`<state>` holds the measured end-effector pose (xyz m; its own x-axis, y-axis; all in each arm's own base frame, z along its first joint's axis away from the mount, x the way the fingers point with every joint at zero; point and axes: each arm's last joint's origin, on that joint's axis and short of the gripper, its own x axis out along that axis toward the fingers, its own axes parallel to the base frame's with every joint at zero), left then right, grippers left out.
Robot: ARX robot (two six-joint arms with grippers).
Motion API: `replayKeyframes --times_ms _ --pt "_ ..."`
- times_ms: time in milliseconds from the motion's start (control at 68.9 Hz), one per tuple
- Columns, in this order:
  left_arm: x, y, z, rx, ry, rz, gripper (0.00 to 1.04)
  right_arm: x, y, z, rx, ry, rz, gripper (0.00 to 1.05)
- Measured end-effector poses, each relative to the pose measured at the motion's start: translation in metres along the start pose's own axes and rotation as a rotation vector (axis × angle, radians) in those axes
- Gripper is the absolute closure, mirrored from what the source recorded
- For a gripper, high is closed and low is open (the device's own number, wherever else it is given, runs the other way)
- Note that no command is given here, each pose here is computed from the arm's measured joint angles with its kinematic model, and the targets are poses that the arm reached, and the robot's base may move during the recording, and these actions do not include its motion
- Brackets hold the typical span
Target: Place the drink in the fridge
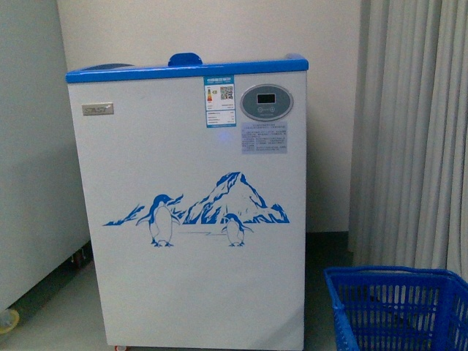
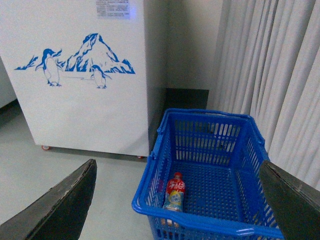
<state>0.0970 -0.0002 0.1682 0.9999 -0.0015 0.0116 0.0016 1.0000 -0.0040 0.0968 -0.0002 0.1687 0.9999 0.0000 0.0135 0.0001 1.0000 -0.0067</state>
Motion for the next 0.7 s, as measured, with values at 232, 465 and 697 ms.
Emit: replayKeyframes --times_ms 232,465,697 --pt "0.0 0.0 0.0 0.0 0.0 0.0 0.08 0.0 0.0 0.0 0.0 0.0 0.0 0.08" --pt "0.0 0.0 0.0001 0.0 0.0 0.0 0.08 0.0 0.0 0.0 0.0 0.0 0.0 0.08" --pt "0.0 0.0 0.0 0.0 0.0 0.0 0.08 0.0 0.0 0.0 0.0 0.0 0.0 0.08"
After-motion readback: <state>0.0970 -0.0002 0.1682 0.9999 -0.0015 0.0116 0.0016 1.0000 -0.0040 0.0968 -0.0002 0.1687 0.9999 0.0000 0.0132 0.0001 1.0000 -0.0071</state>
